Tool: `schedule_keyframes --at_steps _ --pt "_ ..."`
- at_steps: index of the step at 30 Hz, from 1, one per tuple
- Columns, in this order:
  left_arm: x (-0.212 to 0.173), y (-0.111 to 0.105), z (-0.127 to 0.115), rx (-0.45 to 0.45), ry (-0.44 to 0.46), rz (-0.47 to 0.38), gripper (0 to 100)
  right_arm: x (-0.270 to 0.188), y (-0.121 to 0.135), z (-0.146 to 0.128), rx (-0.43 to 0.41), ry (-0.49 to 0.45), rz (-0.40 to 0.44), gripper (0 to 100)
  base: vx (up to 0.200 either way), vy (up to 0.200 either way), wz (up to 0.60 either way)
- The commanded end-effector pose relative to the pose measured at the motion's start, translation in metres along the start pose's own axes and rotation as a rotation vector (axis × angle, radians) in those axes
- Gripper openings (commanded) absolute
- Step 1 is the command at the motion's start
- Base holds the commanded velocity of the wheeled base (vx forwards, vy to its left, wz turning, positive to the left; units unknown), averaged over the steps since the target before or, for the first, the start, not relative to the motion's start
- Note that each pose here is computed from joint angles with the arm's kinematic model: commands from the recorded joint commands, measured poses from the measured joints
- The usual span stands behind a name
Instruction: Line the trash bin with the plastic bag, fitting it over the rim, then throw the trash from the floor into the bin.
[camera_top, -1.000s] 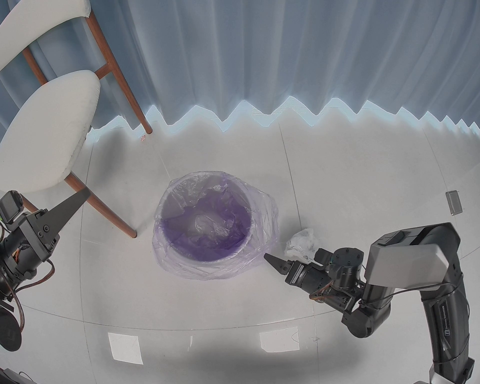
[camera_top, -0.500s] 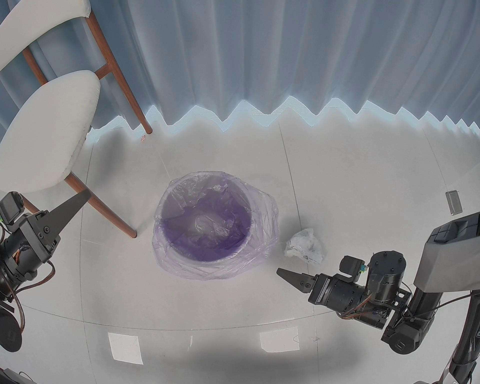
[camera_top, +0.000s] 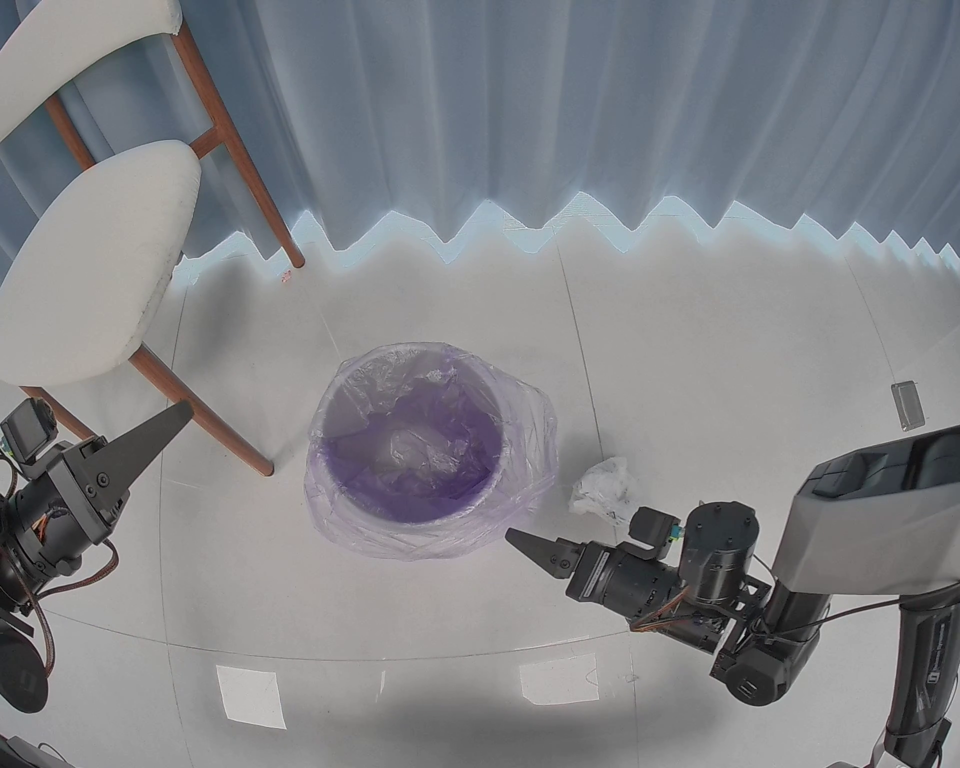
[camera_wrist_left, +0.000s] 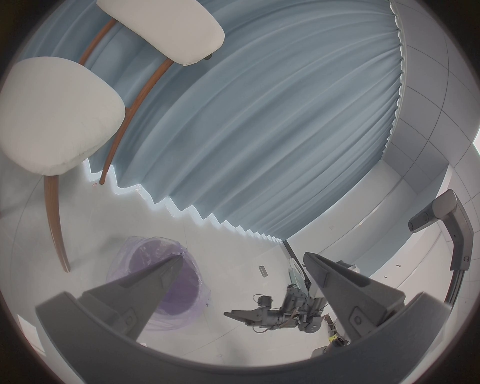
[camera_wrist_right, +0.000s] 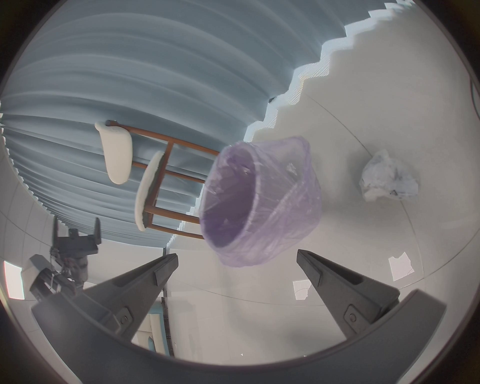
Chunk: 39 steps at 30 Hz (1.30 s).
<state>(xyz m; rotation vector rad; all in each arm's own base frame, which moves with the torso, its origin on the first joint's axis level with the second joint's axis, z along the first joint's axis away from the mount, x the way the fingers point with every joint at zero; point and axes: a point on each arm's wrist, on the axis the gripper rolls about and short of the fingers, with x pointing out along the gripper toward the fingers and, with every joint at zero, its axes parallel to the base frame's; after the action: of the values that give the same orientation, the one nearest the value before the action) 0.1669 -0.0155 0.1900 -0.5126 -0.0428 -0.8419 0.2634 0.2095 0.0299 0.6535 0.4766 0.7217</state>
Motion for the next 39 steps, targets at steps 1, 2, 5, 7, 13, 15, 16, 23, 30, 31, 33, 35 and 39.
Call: schedule_keyframes --at_steps 1,2,5,7,13,15,16,23,30,31,33,35,39 --pt "0.0 0.001 -0.003 -0.01 0.01 0.0 100 0.024 -0.034 -0.02 0.021 0.032 -0.055 100 0.0 0.0 0.0" --pt "0.0 0.001 -0.003 -0.013 0.012 0.0 100 0.032 -0.041 -0.021 0.022 0.021 -0.057 100 0.0 0.0 0.0" --pt "0.001 0.002 -0.003 -0.013 0.011 0.002 100 0.046 -0.056 -0.019 0.022 -0.01 -0.065 100 0.0 0.0 0.0" --pt "0.001 0.002 -0.003 -0.011 0.011 0.001 100 0.053 -0.062 -0.016 0.022 -0.026 -0.064 100 0.0 0.0 0.0" --pt "0.001 0.001 -0.003 -0.011 0.011 0.002 100 0.065 -0.064 -0.011 0.022 -0.033 -0.067 100 0.0 0.0 0.0" --pt "0.001 0.001 -0.003 -0.011 0.011 0.002 100 0.07 -0.066 -0.007 0.023 -0.038 -0.07 100 0.0 0.0 0.0" --pt "0.001 0.001 -0.003 -0.011 0.011 0.002 100 0.072 -0.069 -0.004 0.024 -0.048 -0.073 100 0.0 0.0 0.0" --pt "0.0 0.001 -0.003 -0.01 0.011 0.001 100 0.081 -0.076 0.008 0.026 -0.07 -0.086 100 0.0 0.0 0.0" --pt "0.0 0.0 -0.003 -0.01 0.011 0.0 100 0.087 -0.079 0.006 0.035 -0.04 -0.111 100 0.0 0.0 0.0" --pt "0.0 0.0 -0.003 -0.01 0.011 0.0 100 0.089 -0.081 0.004 0.038 -0.031 -0.119 100 0.0 0.0 0.0" --pt "0.0 0.0 -0.004 -0.011 0.012 0.0 100 0.092 -0.083 0.004 0.035 -0.026 -0.124 100 0.0 0.0 0.0" --pt "0.0 0.0 -0.004 -0.01 0.011 0.0 100 0.099 -0.086 0.004 0.034 -0.019 -0.13 100 0.0 0.0 0.0" --pt "0.0 0.0 -0.004 -0.01 0.011 0.0 100 0.109 -0.087 0.002 0.02 0.011 -0.148 100 0.0 0.0 0.0"
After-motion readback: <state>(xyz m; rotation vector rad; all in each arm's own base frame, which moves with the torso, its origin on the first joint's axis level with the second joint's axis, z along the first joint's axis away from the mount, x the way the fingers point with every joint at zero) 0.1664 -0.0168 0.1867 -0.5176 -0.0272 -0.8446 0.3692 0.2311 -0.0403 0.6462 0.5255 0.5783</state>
